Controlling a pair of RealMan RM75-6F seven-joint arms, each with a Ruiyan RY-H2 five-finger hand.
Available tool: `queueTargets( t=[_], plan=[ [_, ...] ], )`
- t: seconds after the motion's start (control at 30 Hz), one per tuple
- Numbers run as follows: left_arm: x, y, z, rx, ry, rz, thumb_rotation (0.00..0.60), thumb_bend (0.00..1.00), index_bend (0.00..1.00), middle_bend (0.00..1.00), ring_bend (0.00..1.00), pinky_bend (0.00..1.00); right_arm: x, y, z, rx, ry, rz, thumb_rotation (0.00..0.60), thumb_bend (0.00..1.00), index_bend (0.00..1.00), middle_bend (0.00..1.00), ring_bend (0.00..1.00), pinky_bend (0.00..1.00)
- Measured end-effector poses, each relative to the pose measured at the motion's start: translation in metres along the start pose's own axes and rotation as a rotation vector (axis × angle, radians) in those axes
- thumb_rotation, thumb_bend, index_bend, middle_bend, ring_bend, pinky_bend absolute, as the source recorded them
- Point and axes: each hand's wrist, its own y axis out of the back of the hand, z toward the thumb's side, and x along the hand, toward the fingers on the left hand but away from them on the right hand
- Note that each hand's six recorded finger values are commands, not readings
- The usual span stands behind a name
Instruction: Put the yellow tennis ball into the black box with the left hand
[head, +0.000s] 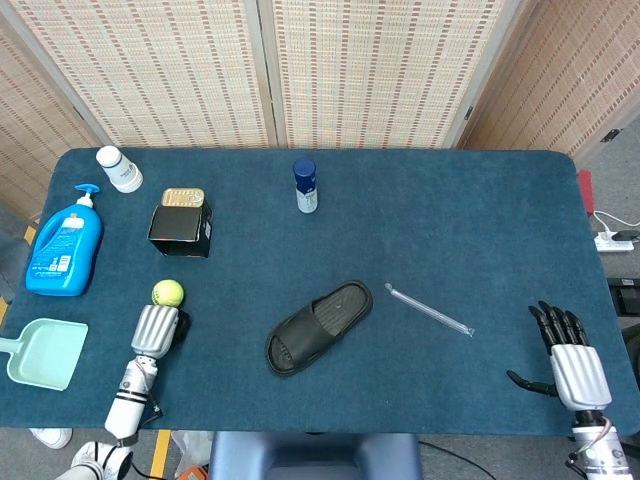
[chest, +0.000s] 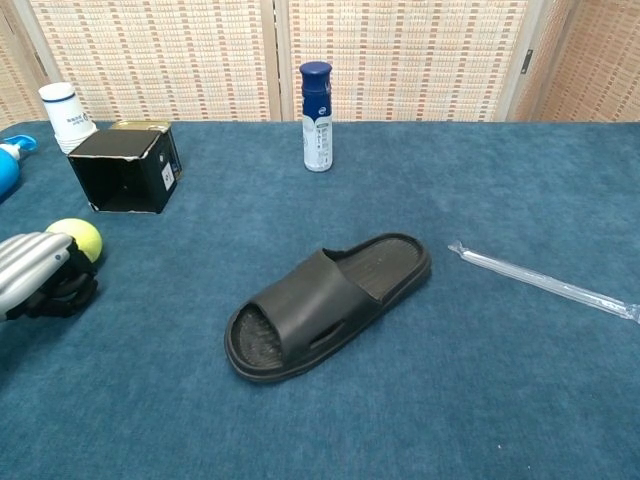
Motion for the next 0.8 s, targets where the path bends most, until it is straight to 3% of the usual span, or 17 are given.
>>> queueTargets(
  t=[0.33, 0.7, 0.73, 0.77, 0.8],
  plan=[
    [0.029, 0.006, -0.017, 0.024, 0.065, -0.023, 0.6, 0.66, 1.0, 1.0, 1.0, 1.0, -0.001, -0.001, 0.001, 0.003, 0.006, 0.007, 0.57, 0.0, 0.0, 0.0, 0.0, 0.0],
    [0.049, 0.013, -0.002, -0.041, 0.06, 0.016, 0.6, 0.65, 1.0, 1.0, 1.0, 0.99, 0.0, -0.001, 0.003, 0.006, 0.009, 0.004, 0.57, 0.0, 0.0, 0.0, 0.0, 0.0],
    [0.05, 0.012, -0.002, -0.047, 0.063, 0.012, 0.6, 0.65, 0.99, 0.98, 0.97, 0.96, 0.0, -0.001, 0.003, 0.005, 0.009, 0.002, 0.569, 0.0, 0.0, 0.0, 0.0, 0.0],
    [0.051, 0.011, -0.002, -0.048, 0.065, 0.005, 0.6, 0.63, 0.93, 0.88, 0.84, 0.84, 0.0, 0.0, 0.003, 0.003, 0.01, -0.001, 0.569, 0.0, 0.0, 0.0, 0.0, 0.0],
    [0.051, 0.009, -0.002, -0.046, 0.067, -0.006, 0.59, 0.59, 0.77, 0.67, 0.58, 0.6, 0.0, 0.0, 0.003, 0.003, 0.011, -0.002, 0.569, 0.0, 0.0, 0.0, 0.0, 0.0]
  ],
)
